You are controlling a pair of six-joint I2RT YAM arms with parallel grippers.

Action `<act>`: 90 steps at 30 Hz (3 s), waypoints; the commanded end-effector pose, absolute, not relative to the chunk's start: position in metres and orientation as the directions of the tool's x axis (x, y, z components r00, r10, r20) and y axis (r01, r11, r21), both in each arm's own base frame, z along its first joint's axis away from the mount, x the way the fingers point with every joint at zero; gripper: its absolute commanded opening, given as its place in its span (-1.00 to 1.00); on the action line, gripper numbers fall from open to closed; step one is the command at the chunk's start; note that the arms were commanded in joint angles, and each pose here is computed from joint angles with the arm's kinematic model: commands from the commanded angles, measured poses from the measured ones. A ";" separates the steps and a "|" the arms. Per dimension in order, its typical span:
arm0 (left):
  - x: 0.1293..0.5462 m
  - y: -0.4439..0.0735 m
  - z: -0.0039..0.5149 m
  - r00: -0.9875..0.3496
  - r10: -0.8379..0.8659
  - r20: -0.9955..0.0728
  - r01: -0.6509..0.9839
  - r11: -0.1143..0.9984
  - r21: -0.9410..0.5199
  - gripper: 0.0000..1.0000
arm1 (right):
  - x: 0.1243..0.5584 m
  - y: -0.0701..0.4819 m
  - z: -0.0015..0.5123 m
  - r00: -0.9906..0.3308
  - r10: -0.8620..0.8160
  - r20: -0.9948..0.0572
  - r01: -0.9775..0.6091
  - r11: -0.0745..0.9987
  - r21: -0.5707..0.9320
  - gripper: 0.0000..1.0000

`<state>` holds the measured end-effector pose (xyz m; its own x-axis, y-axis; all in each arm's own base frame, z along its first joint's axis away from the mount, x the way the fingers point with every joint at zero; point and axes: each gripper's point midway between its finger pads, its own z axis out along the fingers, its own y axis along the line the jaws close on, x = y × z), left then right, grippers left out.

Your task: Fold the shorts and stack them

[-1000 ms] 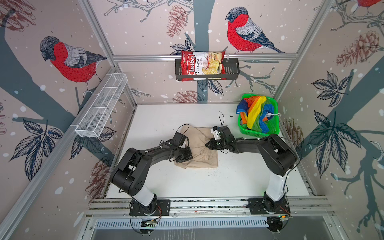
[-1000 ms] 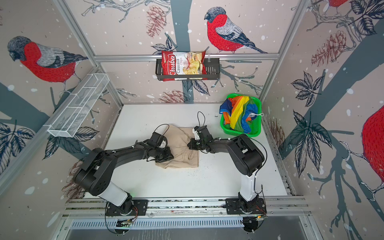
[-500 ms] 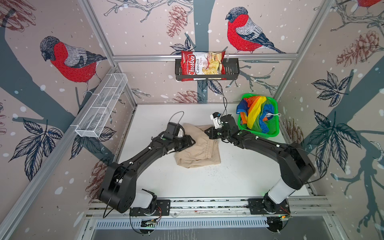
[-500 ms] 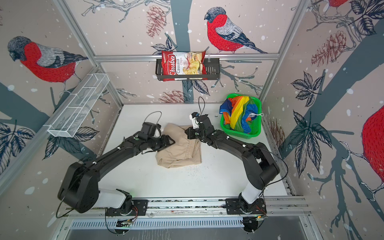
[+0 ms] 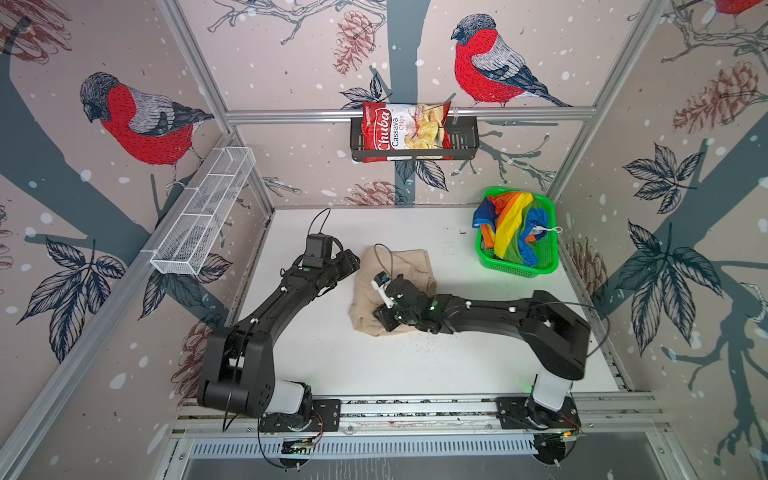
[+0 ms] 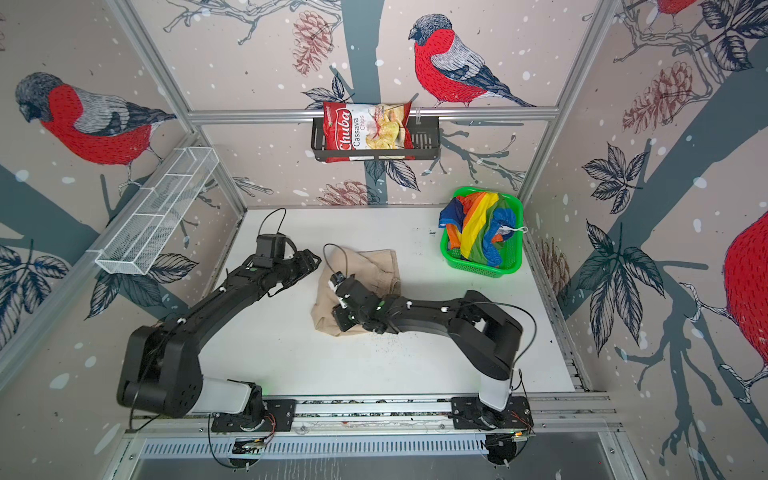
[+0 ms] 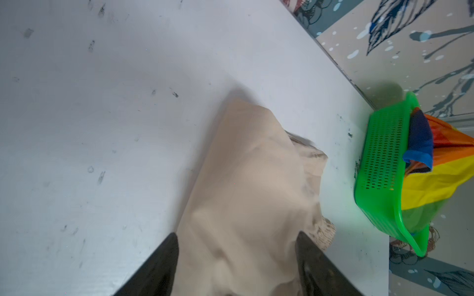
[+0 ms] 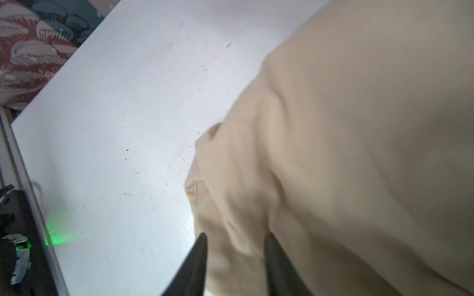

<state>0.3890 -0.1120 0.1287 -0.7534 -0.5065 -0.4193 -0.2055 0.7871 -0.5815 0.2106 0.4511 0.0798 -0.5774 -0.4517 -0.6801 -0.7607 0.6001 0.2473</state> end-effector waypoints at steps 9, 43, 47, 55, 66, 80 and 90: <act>0.438 -0.131 0.067 -0.791 -0.515 -0.331 -0.219 0.743 -0.632 0.43 | 0.199 0.506 0.032 -0.548 -0.507 -0.665 -0.799 0.553 0.237 0.25; 0.366 -0.108 0.059 -0.774 -0.538 -0.334 -0.270 0.757 -0.595 0.27 | 0.137 0.333 0.032 -0.592 -0.605 -0.532 -0.767 0.625 0.144 0.01; 0.364 -0.128 0.059 -0.786 -0.536 -0.308 -0.243 0.726 -0.643 0.33 | 0.141 0.349 0.069 -0.552 -0.571 -0.608 -0.777 0.617 0.127 0.04; 0.352 -0.197 0.057 -0.867 -0.410 -0.283 -0.143 0.749 -0.647 0.40 | 0.182 0.352 0.107 -0.620 -0.372 -0.691 -0.704 0.653 0.281 0.01; 0.350 -0.211 0.015 -0.894 -0.376 -0.243 -0.169 0.786 -0.595 -0.08 | 0.229 0.285 0.135 -0.700 -0.119 -0.704 -0.536 0.739 0.408 -0.04; 0.358 -0.215 0.008 -0.902 -0.379 -0.207 -0.198 0.788 -0.583 -0.68 | 0.153 0.329 0.064 -0.746 -0.338 -0.573 -0.617 0.674 0.406 -0.64; 0.353 -0.212 0.010 -0.903 -0.377 -0.206 -0.200 0.794 -0.575 -0.73 | 0.167 0.362 0.047 -0.748 -0.336 -0.572 -0.615 0.675 0.408 -0.45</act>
<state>0.3652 -0.2226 0.0227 -0.8942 -0.3746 -0.2451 -0.1479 0.7639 -0.6282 0.1602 0.3492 0.0369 -0.7514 -0.3824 -0.5378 -0.6208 0.6858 0.3798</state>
